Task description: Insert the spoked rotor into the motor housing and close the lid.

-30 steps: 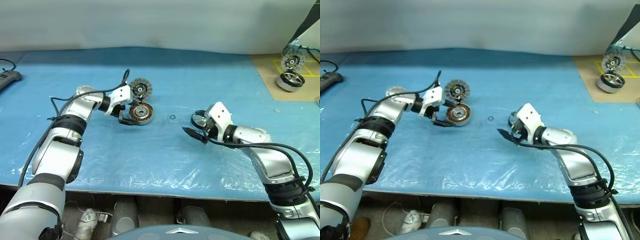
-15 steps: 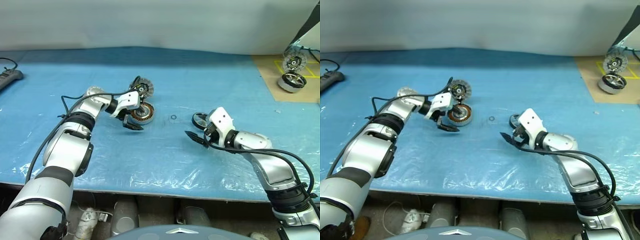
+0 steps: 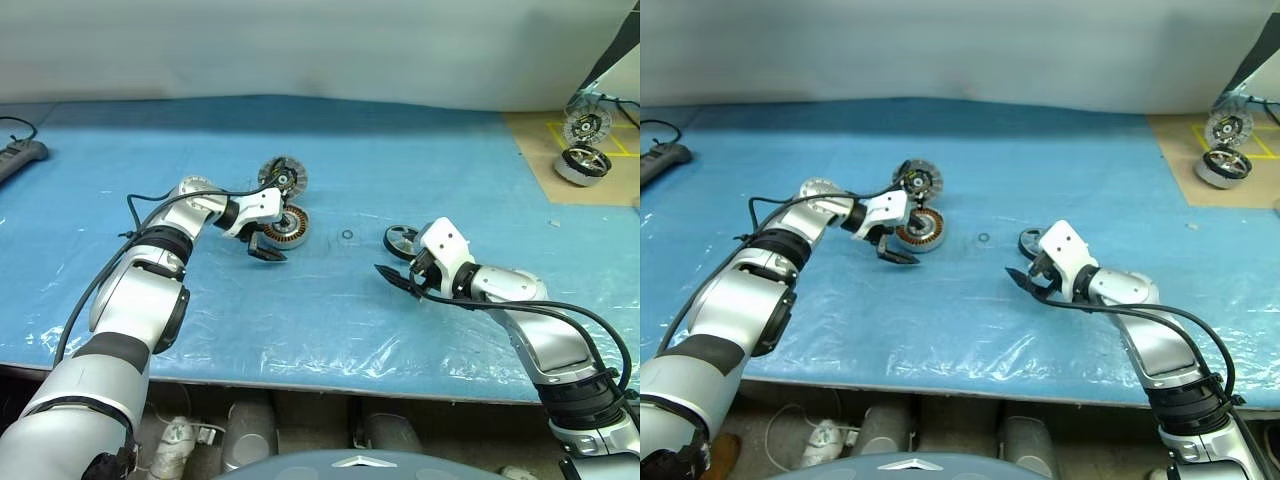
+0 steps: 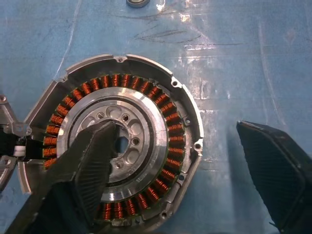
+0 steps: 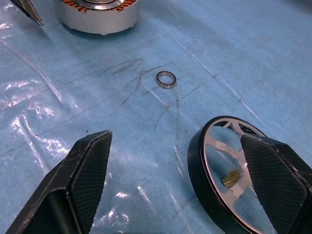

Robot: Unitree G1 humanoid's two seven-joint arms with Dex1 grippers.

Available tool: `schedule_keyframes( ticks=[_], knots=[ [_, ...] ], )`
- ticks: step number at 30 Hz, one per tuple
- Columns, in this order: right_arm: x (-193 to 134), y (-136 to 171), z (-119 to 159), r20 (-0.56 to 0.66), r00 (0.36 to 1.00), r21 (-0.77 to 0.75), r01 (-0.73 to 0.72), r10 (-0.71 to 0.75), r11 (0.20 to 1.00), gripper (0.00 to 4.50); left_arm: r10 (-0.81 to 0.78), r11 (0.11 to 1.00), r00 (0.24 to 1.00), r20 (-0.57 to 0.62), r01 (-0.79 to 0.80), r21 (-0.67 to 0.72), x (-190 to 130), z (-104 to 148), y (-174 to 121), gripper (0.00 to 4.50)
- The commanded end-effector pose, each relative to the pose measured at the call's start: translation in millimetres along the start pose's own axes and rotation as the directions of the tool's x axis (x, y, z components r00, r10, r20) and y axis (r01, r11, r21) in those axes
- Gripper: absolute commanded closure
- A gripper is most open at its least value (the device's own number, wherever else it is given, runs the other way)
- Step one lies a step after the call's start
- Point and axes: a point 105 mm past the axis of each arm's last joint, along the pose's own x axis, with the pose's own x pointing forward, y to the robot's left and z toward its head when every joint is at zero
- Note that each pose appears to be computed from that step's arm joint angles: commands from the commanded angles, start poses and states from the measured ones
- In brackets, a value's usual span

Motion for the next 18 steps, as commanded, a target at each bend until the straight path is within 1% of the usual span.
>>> schedule_keyframes(
  ticks=[1, 2, 5, 9, 10, 14, 18],
  knots=[
    [-4.5, -1.6, 12.4, 0.036, 0.999, -0.049, 0.017, -0.015, 0.999, 0.00, 0.009, 1.000, 0.999, -0.039, -0.009, -0.014, 8.4, -11.4, -5.0, 1.21],
    [-4.6, -1.6, 12.4, 0.036, 0.999, -0.050, 0.019, -0.017, 0.999, 0.00, 0.016, 0.999, 0.999, -0.037, -0.017, -0.031, 10.2, -11.7, -4.5, 1.53],
    [-4.5, -0.9, 12.4, 0.038, 0.999, -0.049, 0.022, -0.020, 0.999, 0.00, -0.023, 0.999, 0.999, -0.030, 0.022, -0.033, 14.3, -13.3, -11.5, 1.53],
    [-5.1, 0.3, 13.2, 0.042, 0.999, -0.047, 0.024, -0.022, 0.999, 0.00, -0.048, 0.999, 0.999, -0.015, 0.047, -0.019, 21.4, -12.6, -17.8, 2.23],
    [-5.8, 0.0, 12.8, 0.041, 0.999, -0.048, 0.026, -0.024, 0.999, 0.00, -0.055, 0.998, 0.998, 0.006, 0.055, -0.021, 24.1, -9.1, -18.8, 2.33],
    [-8.1, 0.8, 11.8, 0.038, 0.999, -0.047, 0.029, -0.027, 0.998, 0.00, -0.115, 0.993, 0.991, 0.068, 0.116, -0.012, 31.1, 0.0, -28.3, 2.33],
    [-8.5, 3.6, 11.5, 0.037, 0.999, -0.047, 0.026, -0.024, 0.999, 0.00, -0.239, 0.971, 0.966, 0.100, 0.238, 0.026, 41.4, 2.2, -54.8, 2.33]
  ],
)
